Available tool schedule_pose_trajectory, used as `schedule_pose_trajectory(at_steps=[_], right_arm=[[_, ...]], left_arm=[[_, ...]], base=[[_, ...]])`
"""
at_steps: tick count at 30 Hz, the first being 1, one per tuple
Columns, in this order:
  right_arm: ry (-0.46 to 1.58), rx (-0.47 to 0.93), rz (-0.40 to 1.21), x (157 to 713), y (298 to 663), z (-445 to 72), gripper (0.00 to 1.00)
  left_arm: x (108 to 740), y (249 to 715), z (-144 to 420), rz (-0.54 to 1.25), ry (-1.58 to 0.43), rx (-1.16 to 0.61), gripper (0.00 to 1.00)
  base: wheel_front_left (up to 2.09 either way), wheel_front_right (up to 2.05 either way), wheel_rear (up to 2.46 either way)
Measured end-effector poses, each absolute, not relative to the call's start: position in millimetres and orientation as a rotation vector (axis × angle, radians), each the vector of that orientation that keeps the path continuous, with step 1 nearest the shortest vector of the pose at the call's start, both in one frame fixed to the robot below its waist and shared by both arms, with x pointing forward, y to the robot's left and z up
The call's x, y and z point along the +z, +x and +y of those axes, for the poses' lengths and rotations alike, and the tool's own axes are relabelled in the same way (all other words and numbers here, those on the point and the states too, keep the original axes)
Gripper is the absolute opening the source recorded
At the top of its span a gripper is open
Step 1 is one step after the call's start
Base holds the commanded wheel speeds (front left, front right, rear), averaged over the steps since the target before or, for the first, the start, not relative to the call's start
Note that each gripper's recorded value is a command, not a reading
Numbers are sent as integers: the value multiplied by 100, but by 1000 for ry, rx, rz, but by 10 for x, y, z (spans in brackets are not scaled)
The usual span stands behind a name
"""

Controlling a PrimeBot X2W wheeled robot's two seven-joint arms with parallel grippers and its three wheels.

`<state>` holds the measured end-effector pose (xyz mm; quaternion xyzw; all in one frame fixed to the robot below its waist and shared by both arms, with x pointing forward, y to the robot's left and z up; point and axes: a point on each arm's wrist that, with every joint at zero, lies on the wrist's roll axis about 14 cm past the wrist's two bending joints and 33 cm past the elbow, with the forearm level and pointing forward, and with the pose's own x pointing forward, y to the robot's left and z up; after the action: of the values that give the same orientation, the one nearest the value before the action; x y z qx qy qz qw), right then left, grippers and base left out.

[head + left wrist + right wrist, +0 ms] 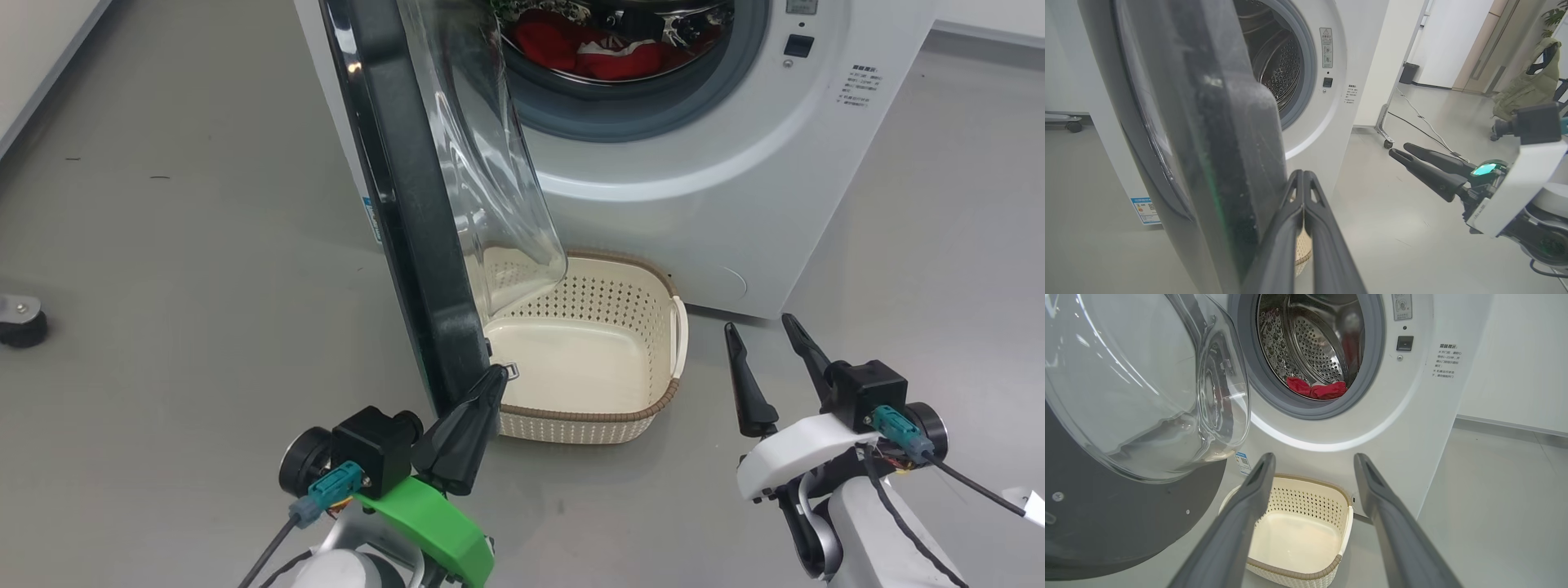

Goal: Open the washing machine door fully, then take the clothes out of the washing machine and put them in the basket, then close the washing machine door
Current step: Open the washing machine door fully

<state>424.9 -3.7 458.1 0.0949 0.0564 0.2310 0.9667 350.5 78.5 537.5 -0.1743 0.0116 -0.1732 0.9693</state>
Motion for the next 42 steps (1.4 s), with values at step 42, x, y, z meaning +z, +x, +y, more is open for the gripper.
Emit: schedule_pose_trajectory(at_steps=[42], right_arm=[[196,456,118,4549,4316,-47,100]], left_arm=[[5246,3634,1758,-27,-364,44,0]], base=[[0,0,0]])
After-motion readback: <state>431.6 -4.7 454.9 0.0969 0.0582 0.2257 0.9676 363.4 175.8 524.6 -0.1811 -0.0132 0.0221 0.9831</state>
